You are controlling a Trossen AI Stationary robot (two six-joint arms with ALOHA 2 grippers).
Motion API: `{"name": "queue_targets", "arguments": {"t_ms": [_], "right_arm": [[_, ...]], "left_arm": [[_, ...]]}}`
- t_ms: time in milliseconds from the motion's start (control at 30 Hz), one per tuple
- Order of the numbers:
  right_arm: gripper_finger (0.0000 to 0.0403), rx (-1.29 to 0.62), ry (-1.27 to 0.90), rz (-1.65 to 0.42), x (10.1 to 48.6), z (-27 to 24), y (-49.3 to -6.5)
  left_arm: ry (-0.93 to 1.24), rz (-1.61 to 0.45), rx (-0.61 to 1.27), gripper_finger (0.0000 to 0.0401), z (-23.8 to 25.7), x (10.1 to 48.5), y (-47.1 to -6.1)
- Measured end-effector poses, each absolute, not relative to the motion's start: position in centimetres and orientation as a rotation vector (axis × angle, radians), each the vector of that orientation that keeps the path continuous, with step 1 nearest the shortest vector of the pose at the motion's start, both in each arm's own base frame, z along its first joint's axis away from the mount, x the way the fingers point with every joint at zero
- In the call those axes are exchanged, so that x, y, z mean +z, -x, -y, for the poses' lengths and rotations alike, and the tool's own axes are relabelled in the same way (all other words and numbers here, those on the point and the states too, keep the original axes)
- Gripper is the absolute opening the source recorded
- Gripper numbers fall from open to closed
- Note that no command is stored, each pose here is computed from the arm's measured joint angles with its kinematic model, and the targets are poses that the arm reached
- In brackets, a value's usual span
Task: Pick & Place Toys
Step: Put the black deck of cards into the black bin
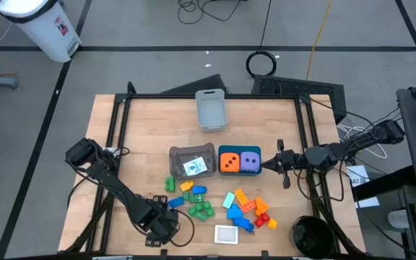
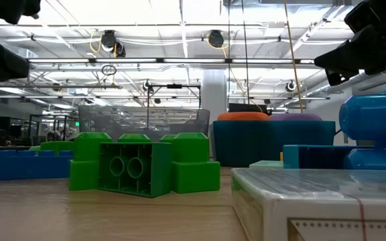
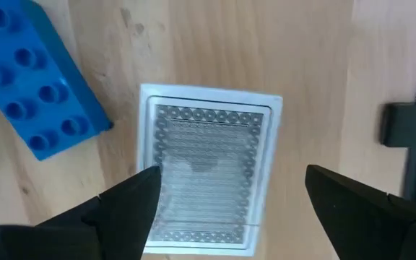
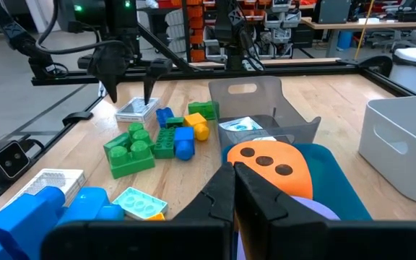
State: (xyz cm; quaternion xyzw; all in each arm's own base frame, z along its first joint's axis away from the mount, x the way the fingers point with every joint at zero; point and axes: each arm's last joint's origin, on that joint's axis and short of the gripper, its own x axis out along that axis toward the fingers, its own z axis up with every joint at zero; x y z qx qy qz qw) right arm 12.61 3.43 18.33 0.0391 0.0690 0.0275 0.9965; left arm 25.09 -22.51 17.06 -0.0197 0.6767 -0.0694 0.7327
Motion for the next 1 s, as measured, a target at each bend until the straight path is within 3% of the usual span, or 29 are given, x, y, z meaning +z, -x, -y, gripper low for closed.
{"name": "queue_targets", "arguments": {"t_ms": [1000], "right_arm": [[0.0000, 0.055, -0.078, -0.141, 18.3, -3.4, -12.6]], "left_arm": [[-0.064, -1.359, 0.093, 0.0336, 23.0, 14.8, -22.8]]}}
